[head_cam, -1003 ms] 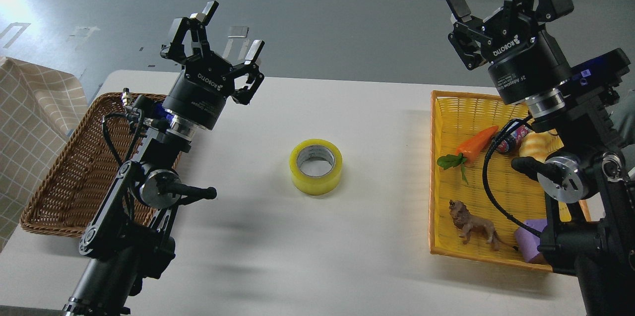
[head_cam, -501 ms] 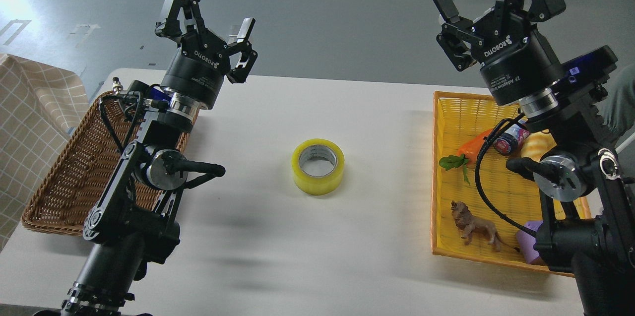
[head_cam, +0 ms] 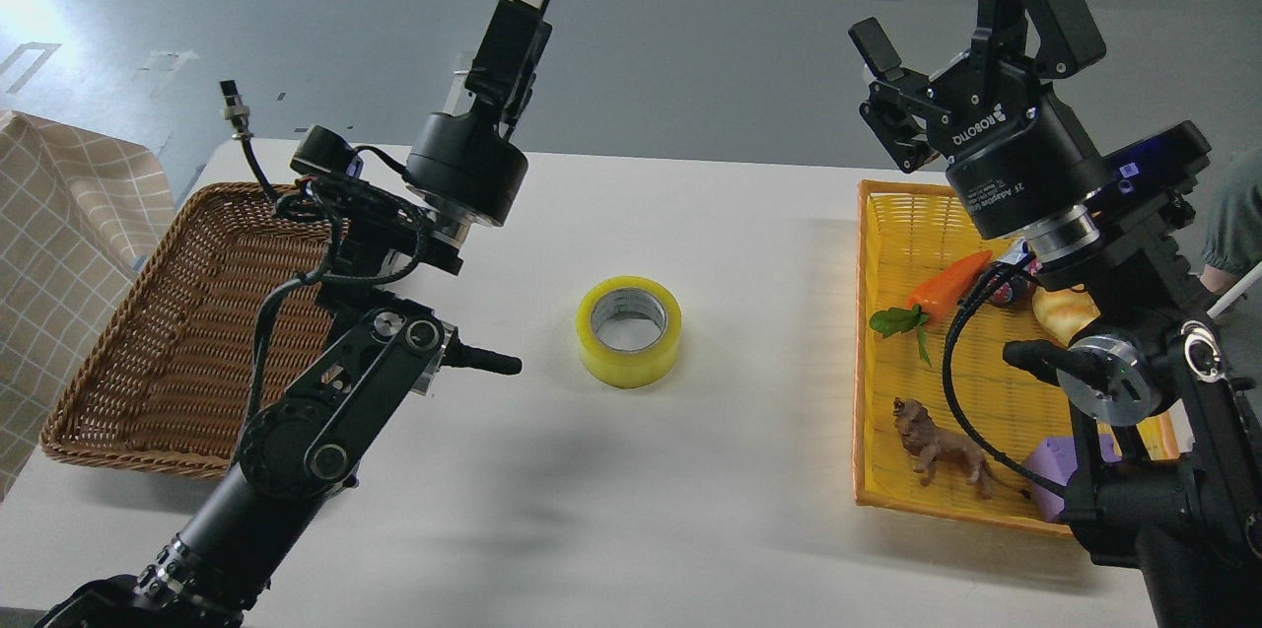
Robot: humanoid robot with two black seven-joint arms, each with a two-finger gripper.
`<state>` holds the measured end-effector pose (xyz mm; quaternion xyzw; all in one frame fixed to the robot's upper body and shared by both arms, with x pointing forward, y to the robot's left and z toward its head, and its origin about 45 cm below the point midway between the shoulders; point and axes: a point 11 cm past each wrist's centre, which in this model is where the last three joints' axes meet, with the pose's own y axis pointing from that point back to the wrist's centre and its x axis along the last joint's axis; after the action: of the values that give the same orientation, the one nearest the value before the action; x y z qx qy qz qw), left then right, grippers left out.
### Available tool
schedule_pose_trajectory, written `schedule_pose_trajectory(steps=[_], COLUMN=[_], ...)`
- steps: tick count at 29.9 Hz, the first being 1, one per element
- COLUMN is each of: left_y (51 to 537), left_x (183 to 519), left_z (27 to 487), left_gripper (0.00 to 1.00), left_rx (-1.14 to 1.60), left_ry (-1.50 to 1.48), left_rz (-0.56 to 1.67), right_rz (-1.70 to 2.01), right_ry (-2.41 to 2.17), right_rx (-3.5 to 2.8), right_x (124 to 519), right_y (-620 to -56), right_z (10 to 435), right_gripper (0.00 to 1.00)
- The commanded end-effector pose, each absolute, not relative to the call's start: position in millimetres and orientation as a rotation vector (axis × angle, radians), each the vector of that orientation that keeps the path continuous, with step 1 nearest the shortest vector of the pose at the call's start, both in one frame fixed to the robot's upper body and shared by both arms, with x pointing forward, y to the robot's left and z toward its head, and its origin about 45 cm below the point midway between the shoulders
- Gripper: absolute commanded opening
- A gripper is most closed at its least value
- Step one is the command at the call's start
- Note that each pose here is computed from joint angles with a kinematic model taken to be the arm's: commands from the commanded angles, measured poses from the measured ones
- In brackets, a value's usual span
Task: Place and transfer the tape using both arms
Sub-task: 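Reach the left gripper to the tape roll and grasp its rim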
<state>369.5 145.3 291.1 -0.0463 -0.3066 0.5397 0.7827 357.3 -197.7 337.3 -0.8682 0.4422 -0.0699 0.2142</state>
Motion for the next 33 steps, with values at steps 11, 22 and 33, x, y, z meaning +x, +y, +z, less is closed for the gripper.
schedule_pose_trajectory(steps=[11, 22, 33], left_y=[156.5, 162.8, 161.8], left_x=[367.9, 373.1, 363.2], left_z=[270.0, 237.9, 159.4], left_gripper=[0.98, 0.98, 0.98], left_rx=[-0.039, 0.514, 0.696], left_ry=[-0.588, -1.211, -1.122], left_rz=[1.088, 0.816, 0.621], right_rz=[-0.196, -0.162, -0.17], right_ry=[1.238, 1.325, 1.343], right_rx=[-2.4, -2.379, -2.358], right_x=[358.2, 364.4, 365.7], right_y=[-198.8, -203.6, -205.5], right_z=[338.5, 331.2, 335.5], right_gripper=[1.0, 1.0, 1.0])
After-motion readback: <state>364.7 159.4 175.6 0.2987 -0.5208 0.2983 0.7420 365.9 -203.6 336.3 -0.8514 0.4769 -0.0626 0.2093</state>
